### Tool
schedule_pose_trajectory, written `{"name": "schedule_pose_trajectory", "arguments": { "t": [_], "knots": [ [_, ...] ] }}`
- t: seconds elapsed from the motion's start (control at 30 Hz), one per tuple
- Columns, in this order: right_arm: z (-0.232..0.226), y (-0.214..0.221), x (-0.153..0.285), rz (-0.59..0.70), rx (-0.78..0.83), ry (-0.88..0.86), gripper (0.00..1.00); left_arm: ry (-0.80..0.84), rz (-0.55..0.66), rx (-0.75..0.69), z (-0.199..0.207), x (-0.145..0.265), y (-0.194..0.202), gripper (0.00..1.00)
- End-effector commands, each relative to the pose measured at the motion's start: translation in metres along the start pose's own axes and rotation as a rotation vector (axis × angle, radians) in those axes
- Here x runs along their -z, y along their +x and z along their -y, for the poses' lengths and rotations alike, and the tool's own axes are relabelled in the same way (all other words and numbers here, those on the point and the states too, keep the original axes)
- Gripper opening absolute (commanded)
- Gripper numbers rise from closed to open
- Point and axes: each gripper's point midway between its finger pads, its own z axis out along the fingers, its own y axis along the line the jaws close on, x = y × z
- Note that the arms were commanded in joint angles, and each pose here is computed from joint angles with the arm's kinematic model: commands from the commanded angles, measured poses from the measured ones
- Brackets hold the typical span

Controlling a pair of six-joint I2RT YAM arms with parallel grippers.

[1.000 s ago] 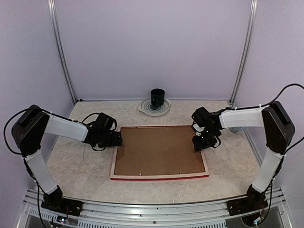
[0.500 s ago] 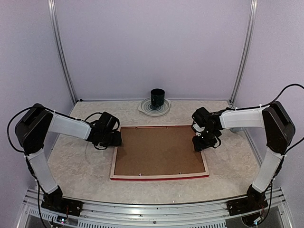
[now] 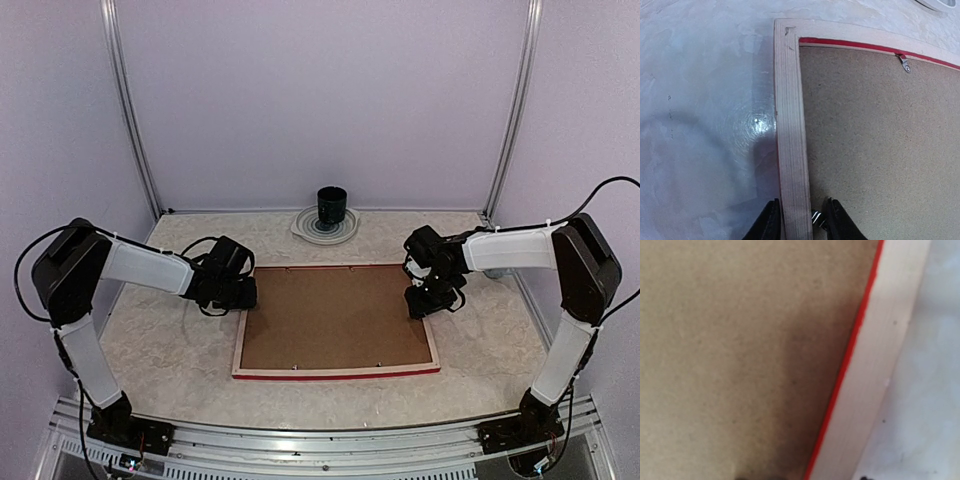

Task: Put the photo into the frame
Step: Press the fastener onto the backboard.

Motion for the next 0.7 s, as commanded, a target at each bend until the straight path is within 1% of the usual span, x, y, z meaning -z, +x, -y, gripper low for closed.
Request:
{"name": "schedule_pose_trajectory", "arguments": {
  "t": [0.0,0.07,0.37,0.67],
  "knots": [
    [-0.010,0.026,-0.018,-0.083,0.028,-0.029,0.50,0.021,-0.040,-0.025,0.005,0.004,0.008,0.22],
    [-0.010,0.026,-0.018,-0.081,0.027,-0.028,0.51,0.024,-0.040,-0.024,0.006,0.005,0.008,0.21],
    [-0.009,0.027,-0.016,-0.084,0.030,-0.025,0.51,0.029,-0.039,-0.020,0.007,0.005,0.006,0.21],
    [-0.009,0.026,-0.014,-0.081,0.028,-0.023,0.51,0.057,-0.014,-0.018,0.015,0.012,-0.006,0.29]
  ]
}}
